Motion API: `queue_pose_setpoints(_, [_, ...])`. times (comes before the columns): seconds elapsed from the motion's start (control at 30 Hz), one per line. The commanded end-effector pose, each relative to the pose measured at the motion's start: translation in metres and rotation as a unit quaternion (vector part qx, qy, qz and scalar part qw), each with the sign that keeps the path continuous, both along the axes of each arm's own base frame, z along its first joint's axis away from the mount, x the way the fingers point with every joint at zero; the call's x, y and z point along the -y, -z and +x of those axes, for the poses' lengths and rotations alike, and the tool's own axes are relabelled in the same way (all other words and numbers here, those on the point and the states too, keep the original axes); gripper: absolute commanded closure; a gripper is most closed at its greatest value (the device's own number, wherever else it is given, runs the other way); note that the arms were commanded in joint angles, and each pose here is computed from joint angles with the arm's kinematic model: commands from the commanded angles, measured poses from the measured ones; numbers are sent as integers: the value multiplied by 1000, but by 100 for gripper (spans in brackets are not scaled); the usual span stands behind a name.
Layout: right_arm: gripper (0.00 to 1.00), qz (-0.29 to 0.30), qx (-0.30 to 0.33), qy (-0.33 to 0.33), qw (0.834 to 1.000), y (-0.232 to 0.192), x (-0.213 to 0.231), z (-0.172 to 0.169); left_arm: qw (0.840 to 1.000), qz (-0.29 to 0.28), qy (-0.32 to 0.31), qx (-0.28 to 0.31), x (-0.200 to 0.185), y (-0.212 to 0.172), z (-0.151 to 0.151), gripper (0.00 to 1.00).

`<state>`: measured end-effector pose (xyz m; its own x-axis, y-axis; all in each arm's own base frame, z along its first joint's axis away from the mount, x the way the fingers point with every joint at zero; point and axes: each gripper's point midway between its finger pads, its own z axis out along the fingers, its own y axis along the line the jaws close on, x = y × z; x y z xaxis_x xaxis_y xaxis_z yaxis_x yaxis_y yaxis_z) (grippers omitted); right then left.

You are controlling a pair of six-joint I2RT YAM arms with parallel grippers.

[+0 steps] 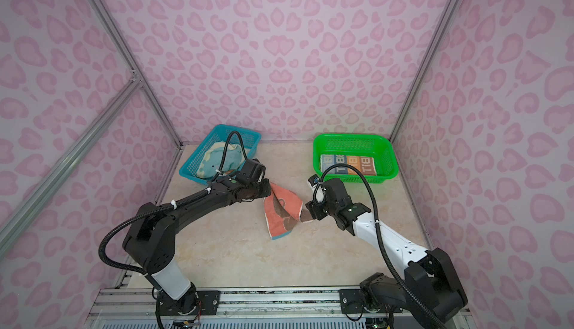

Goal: Fold and stack the towels

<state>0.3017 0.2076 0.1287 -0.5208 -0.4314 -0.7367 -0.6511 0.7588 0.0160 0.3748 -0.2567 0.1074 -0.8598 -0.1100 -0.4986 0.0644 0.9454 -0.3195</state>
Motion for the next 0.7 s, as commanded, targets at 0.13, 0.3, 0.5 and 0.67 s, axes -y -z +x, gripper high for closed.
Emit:
queue_pose_setpoints(0.13, [27,9,-36,-80,996,25,-37,-22,1000,9,21,19,2,3,7,24])
queue_pose_setpoints(0.3, [27,-7,-63,-69,996,50,-45,-15,998,7,34,43,-2,-9,3,24])
queue_pose_setpoints(0.5, [47,-16,-84,-60,995,62,-56,-5,996,16,47,74,-11,-20,-8,25])
queue_pose_setpoints(0.67, [100,-4,-86,-49,995,50,-63,3,993,35,66,96,-17,-22,-17,25])
